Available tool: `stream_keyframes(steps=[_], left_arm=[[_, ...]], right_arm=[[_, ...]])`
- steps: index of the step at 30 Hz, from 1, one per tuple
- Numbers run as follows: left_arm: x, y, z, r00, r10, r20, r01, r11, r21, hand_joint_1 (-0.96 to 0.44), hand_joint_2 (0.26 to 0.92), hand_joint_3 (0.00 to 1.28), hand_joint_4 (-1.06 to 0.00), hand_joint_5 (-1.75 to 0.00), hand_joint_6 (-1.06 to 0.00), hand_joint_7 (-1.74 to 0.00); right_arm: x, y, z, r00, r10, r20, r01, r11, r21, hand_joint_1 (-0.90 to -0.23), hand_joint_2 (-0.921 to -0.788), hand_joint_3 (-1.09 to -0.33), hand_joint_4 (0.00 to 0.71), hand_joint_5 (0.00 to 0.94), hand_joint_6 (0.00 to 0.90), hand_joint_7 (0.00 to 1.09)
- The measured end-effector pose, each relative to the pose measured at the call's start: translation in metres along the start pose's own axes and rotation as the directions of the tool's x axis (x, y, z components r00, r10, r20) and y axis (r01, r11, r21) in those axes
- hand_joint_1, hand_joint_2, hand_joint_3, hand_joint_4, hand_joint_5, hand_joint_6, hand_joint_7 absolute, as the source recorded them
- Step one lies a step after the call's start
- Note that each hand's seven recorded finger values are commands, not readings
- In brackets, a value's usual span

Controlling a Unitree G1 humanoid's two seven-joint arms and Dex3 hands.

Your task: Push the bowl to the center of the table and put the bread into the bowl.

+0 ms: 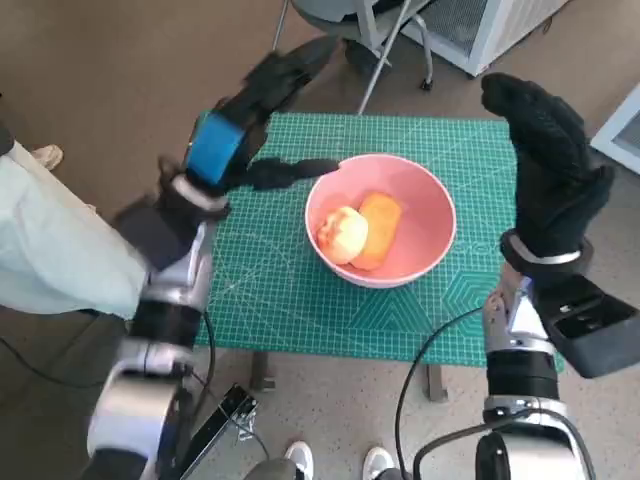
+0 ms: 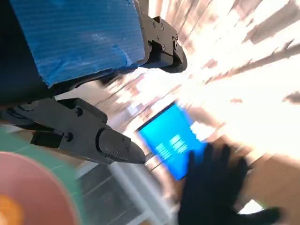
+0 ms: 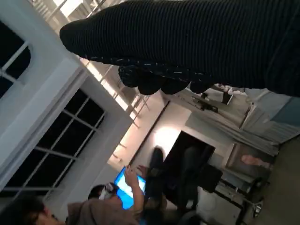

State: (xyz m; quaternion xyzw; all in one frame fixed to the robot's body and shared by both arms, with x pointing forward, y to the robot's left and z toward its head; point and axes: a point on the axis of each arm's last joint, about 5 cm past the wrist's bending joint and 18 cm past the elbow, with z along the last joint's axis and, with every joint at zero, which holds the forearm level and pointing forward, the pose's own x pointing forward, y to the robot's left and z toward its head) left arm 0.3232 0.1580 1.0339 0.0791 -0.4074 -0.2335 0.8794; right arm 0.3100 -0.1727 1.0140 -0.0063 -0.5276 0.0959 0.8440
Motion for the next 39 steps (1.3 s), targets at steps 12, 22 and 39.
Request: stream_keyframes(steps=[12, 22, 39], left_arm=[[-0.021, -0.013, 0.008, 0.988, 0.156, 0.008, -0.154, 0.982, -0.109, -0.26, 0.921, 0.15, -0.42, -0.04, -0.13, -0.82], [-0.029, -0.017, 0.006, 0.974, 0.224, -0.024, -0.225, 0.968, -0.113, -0.31, 0.921, 0.15, -0.42, -0.04, -0.18, -0.72], [-0.030, -0.019, 0.008, 0.983, 0.185, -0.019, -0.186, 0.974, -0.132, -0.31, 0.921, 0.17, -0.40, -0.03, -0.16, -0.74]], right_arm=[[0.0129, 0.004, 0.003, 0.999, 0.032, 0.020, -0.032, 0.999, -0.030, -0.552, -0.921, -0.743, 0.351, 0.005, 0.031, 0.79], [0.0183, 0.005, 0.002, 0.998, 0.067, 0.015, -0.067, 0.997, -0.027, -0.551, -0.921, -0.744, 0.340, 0.000, 0.027, 0.77], [0.0200, 0.008, 0.000, 0.997, 0.078, -0.006, -0.078, 0.997, -0.024, -0.572, -0.921, -0.745, 0.332, 0.000, 0.028, 0.76]])
